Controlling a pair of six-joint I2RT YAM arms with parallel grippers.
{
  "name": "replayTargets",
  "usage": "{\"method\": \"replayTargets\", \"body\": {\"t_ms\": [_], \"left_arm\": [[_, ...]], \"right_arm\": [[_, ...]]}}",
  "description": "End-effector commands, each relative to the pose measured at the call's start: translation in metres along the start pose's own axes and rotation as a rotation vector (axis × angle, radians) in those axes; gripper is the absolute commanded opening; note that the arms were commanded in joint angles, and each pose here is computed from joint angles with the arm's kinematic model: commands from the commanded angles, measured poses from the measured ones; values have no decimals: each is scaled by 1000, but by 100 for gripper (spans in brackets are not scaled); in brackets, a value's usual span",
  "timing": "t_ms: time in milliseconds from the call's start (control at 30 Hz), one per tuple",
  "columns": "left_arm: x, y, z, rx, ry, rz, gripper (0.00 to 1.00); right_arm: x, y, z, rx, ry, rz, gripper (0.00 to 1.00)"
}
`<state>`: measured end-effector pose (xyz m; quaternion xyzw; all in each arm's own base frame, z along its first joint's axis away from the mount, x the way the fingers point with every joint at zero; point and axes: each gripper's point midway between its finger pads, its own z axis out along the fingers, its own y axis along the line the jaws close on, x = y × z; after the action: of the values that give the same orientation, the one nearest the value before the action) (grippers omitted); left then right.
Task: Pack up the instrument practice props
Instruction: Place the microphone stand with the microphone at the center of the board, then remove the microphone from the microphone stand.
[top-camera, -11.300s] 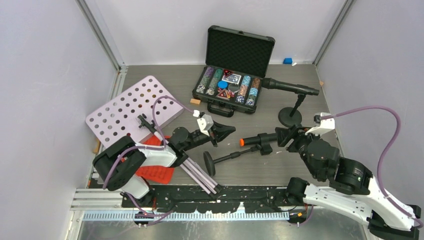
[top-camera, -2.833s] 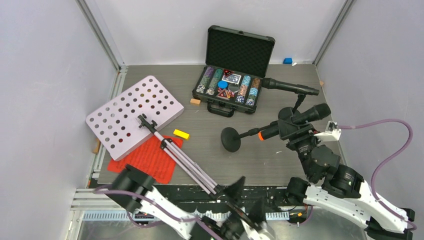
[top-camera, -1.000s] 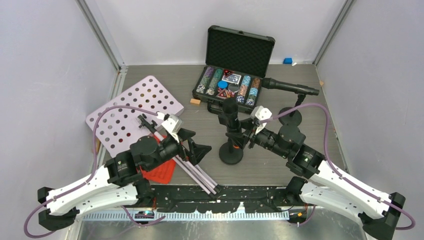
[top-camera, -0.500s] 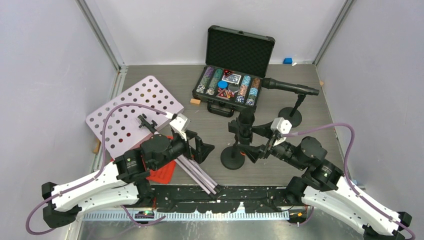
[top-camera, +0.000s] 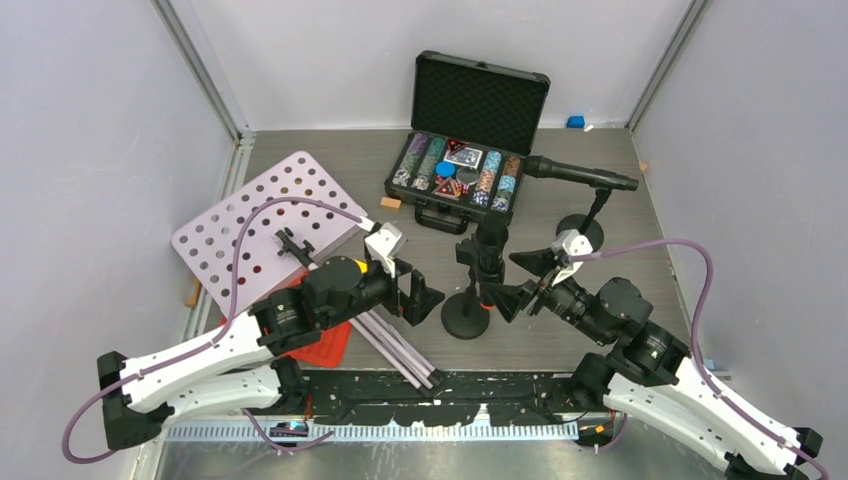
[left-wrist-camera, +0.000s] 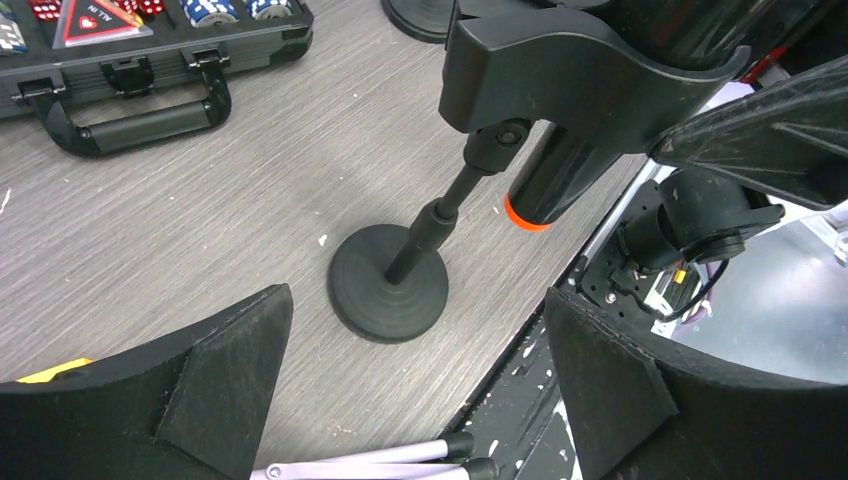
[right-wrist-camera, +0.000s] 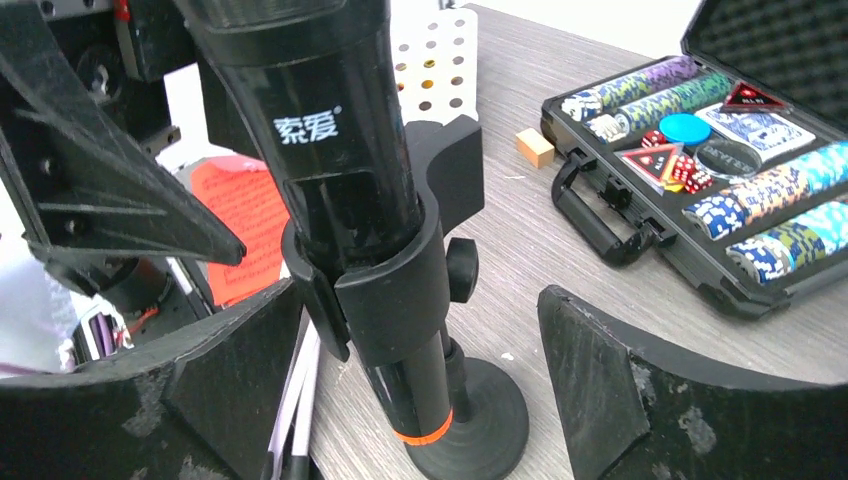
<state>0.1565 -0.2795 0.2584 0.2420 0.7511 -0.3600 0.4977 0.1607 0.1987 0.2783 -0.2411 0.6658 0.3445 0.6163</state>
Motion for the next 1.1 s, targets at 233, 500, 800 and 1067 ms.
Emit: {"method": "replayTargets", "body": {"t_ms": [233, 500, 800, 1067], "left_arm": [[-28, -19, 9, 101, -57, -16, 100], [-25, -15, 7, 99, -67, -45, 100], [-21, -12, 6, 94, -62, -53, 100], [-17, -8, 4, 81, -58, -62, 100]], "right_arm": [[-33, -10, 5, 89, -131, 144, 94], [-33, -4, 14, 73, -101, 129, 94], [-27, 15, 26, 88, -66, 16, 94], [-25, 15, 23, 197, -83, -103, 80]]}}
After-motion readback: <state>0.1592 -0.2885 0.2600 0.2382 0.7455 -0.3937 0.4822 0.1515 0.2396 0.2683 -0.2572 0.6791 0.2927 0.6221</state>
